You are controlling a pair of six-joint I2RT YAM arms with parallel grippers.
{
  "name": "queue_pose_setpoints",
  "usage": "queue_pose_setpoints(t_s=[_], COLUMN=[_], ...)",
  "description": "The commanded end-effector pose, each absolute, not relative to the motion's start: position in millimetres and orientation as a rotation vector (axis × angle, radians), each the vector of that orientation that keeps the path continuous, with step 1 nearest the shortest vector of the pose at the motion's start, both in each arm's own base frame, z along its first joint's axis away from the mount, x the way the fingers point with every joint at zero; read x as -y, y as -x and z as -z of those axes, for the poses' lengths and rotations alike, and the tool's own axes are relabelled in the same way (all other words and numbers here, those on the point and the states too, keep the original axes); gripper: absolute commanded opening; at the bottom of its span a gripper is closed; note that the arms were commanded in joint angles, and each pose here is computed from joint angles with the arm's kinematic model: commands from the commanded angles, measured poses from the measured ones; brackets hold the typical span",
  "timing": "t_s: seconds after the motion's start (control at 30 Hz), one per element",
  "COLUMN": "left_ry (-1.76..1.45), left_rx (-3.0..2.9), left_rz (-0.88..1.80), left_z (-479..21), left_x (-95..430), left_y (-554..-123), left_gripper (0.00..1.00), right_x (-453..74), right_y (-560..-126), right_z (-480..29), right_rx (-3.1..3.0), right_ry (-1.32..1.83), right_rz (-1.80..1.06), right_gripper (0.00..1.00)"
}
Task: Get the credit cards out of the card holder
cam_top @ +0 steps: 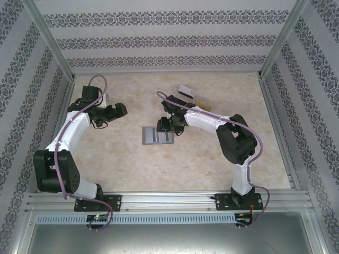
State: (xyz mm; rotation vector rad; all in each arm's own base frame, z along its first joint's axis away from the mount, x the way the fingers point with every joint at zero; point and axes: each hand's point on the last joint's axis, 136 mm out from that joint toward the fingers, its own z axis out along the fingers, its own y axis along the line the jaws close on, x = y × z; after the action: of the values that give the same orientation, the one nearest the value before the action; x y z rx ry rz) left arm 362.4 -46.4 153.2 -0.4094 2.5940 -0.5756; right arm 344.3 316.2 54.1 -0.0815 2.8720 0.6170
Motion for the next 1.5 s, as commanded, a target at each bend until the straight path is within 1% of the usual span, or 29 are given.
queue_pose_setpoints(t_s=[0.0,0.23,0.3,0.47,0.63,0.73,0.9,1.1,1.3,1.47], left_ry=[0.424,0.369,0.329,0.301,0.294,0.295,0.28,0.309,0.323,0.343], left_rx=[-2.655,-2.692,-2.697,-2.699,-2.734,-2.751,-2.786,-2.833,-2.878,-2.916], left_rz=[0.651,0.701,0.734,0.798,0.885,0.936,0.957,0.936,0.914,0.872], left_z=[-140.0,-132.4,-130.7,-121.7,-103.1,-92.6,-77.0,-56.4,-39.1,-25.0], left_x=[58.7,87.2,102.0,134.5,161.9,176.7,193.9,196.8,196.0,192.3], left_y=[-352.2,-353.9,-356.9,-365.4,-369.3,-371.0,-372.9,-371.5,-367.2,-364.4], left_gripper=[1.0,0.99,0.97,0.96,0.91,0.85,0.67,0.51,0.38,0.32], right_x=[-323.1,-308.2,-305.2,-303.6,-304.3,-303.7,-300.0,-299.9,-300.2,-307.1], right_y=[-345.4,-347.1,-346.3,-343.9,-340.1,-339.4,-339.6,-341.1,-341.9,-342.1], right_z=[-45.8,-30.4,-27.4,-20.3,-13.3,-11.5,-9.4,-9.1,-8.5,-15.7], right_rx=[-2.871,-2.886,-2.89,-2.909,-2.924,-2.931,-2.935,-2.934,-2.935,-2.914], right_ry=[0.009,-0.02,-0.029,-0.035,-0.046,-0.051,-0.07,-0.102,-0.121,-0.133], right_rz=[-0.628,-0.515,-0.503,-0.496,-0.515,-0.515,-0.523,-0.594,-0.635,-0.753], right_gripper=[0.56,0.57,0.57,0.57,0.55,0.54,0.54,0.5,0.48,0.47])
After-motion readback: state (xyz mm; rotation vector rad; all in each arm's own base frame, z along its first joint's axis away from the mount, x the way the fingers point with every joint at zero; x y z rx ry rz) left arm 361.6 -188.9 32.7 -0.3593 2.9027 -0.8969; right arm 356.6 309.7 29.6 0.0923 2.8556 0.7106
